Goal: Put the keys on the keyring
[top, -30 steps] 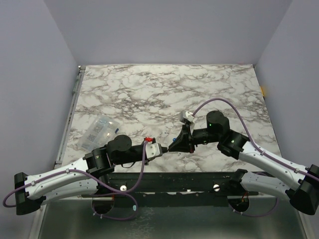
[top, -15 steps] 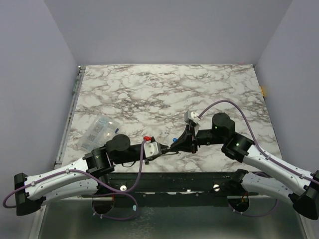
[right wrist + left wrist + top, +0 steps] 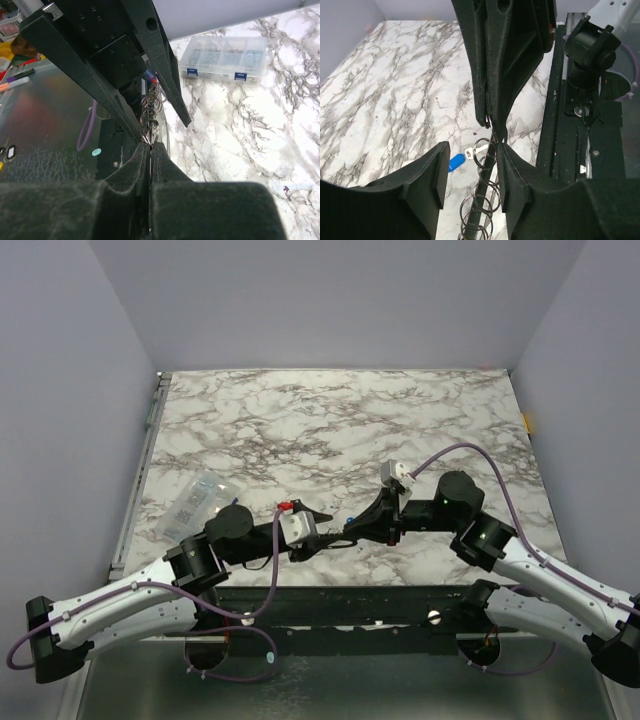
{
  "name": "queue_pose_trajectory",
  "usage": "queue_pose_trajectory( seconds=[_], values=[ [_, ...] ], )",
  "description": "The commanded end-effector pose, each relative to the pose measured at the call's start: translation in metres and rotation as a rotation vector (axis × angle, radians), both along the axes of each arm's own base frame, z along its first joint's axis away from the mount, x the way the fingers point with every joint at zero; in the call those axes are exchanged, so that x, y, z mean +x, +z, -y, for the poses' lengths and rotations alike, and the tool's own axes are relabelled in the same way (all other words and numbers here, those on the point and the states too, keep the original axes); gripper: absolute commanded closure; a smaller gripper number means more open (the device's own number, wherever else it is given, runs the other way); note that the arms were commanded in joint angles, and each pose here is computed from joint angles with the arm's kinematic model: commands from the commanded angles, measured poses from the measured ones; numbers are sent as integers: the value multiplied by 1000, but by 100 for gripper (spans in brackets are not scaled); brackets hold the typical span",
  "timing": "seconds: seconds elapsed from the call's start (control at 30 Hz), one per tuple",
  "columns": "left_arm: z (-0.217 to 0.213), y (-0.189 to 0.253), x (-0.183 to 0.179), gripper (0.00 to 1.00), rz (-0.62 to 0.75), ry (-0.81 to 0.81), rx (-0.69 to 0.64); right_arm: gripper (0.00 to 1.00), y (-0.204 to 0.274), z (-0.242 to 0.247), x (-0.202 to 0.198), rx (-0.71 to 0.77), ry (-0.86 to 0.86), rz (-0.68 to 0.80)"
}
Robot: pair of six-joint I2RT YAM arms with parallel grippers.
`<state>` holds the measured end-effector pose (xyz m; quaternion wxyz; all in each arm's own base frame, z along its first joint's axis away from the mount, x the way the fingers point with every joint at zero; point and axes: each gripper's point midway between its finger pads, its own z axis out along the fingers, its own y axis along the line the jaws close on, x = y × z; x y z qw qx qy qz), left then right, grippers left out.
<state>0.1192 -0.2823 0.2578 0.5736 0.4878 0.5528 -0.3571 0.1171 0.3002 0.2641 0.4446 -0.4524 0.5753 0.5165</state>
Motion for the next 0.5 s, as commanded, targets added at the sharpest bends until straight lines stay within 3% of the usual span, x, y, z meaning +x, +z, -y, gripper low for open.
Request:
queue_pose_trajectory(
  seconds=[0.0, 0.13, 0.3, 0.47],
  values=[
    [-6, 22, 16, 50, 0, 92, -97, 99, 9, -1, 2, 39, -22, 26],
    [-20, 44, 26, 36, 6, 175, -188, 99, 9, 3, 16, 32, -117, 31],
    [-33, 66, 14, 24, 46, 137, -289, 99, 9, 10, 31, 25, -217, 38],
    [-29, 66, -4, 23, 69, 33, -316, 99, 13, 11, 32, 44, -232, 36]
  ],
)
